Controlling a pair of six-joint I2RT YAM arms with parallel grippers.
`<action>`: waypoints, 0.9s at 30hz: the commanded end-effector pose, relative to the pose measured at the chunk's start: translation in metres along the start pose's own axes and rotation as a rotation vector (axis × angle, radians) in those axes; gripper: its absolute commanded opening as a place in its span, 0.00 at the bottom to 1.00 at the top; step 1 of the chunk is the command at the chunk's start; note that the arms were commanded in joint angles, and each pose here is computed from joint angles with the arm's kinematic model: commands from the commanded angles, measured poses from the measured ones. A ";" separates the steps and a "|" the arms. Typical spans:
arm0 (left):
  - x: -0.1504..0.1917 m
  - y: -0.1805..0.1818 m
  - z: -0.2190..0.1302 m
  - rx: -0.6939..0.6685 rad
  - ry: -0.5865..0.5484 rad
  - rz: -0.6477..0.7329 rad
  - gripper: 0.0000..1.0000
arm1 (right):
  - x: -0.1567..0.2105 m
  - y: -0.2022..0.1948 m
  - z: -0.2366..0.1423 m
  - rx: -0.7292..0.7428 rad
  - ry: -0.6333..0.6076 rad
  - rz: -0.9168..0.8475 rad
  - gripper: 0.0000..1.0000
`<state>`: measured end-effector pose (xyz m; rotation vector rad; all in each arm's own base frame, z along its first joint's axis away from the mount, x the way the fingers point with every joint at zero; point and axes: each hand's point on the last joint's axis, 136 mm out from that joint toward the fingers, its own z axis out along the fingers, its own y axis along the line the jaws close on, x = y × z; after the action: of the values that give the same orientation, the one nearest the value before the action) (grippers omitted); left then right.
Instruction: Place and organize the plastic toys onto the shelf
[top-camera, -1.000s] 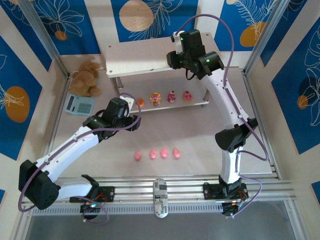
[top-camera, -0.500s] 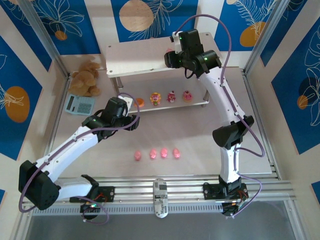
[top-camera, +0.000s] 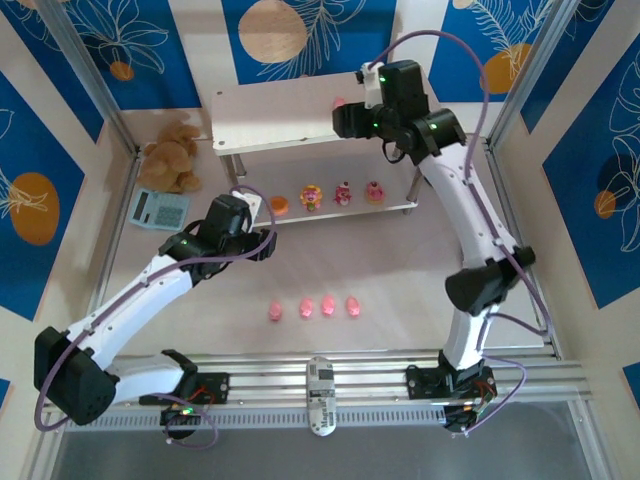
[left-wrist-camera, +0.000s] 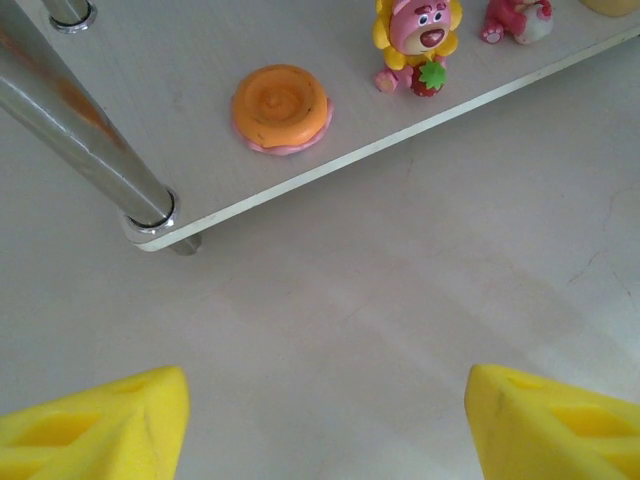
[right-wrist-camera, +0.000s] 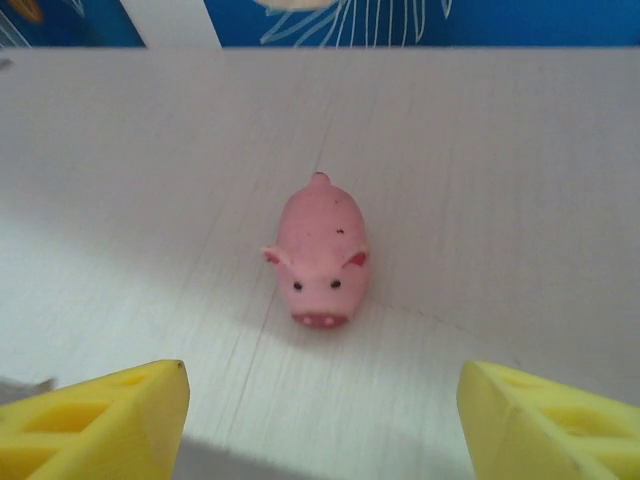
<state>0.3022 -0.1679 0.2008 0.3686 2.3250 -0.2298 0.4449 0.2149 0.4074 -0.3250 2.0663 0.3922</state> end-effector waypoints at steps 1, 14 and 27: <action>0.006 0.009 -0.004 -0.021 0.006 -0.006 0.73 | -0.048 0.010 -0.068 -0.044 -0.231 0.008 0.73; 0.078 0.005 0.014 -0.020 0.206 -0.013 0.69 | 0.139 0.000 -0.117 0.089 0.190 0.123 0.62; 0.103 0.002 0.017 -0.028 0.236 -0.011 0.69 | 0.375 0.053 -0.085 0.106 0.813 0.204 0.62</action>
<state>0.2467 -0.1528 0.1110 0.4014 2.5695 -0.1755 0.1811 0.1866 0.1405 -0.3161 2.8796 0.2124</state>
